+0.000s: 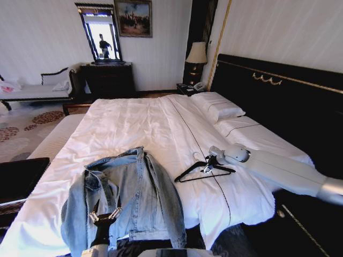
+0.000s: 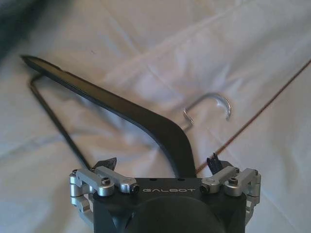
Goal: Pick up the clothes from the bed and hang them on the clothes hanger.
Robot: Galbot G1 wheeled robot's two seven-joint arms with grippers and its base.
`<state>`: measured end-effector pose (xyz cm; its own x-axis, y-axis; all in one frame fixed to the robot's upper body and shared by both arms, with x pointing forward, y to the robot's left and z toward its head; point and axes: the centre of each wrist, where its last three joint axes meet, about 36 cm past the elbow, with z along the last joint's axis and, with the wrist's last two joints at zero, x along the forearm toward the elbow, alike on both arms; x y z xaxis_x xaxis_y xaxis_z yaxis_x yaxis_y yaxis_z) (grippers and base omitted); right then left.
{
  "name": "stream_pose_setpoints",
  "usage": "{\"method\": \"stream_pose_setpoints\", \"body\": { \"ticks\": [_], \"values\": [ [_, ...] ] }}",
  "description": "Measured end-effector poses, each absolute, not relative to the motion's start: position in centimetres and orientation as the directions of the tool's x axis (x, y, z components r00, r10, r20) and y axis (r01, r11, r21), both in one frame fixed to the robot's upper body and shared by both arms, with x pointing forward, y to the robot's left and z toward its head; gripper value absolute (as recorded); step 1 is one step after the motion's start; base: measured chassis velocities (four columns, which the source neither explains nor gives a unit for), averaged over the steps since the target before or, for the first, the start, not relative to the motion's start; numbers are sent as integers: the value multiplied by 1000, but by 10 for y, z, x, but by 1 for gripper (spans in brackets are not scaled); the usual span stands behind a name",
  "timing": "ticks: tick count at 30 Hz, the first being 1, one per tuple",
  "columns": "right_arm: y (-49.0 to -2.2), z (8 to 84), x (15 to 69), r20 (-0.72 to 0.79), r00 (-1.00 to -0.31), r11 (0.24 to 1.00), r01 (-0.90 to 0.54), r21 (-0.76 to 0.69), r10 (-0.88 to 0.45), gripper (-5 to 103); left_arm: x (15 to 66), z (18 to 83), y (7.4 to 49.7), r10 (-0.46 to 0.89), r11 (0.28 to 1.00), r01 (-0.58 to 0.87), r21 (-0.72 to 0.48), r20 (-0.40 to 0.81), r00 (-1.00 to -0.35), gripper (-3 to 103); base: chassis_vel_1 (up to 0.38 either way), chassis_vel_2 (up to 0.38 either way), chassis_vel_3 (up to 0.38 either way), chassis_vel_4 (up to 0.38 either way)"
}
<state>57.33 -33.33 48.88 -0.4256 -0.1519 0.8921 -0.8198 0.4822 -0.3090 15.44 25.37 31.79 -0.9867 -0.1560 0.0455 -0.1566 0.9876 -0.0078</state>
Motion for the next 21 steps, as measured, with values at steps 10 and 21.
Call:
{"method": "stream_pose_setpoints", "body": {
  "ticks": [10, 21],
  "values": [
    [-315, 465, 603, 901, -415, 437, -838, -326, -124, 100, 153, 320, 255, -172, 985, -172, -2, 45, -984, 100, 0, 0, 0, 0],
    [-331, 451, 624, 903, -424, 445, -823, -353, -66, 100, 153, 320, 256, -185, 983, -185, -8, 47, -982, 100, 0, 0, 0, 0]
  ]
}}
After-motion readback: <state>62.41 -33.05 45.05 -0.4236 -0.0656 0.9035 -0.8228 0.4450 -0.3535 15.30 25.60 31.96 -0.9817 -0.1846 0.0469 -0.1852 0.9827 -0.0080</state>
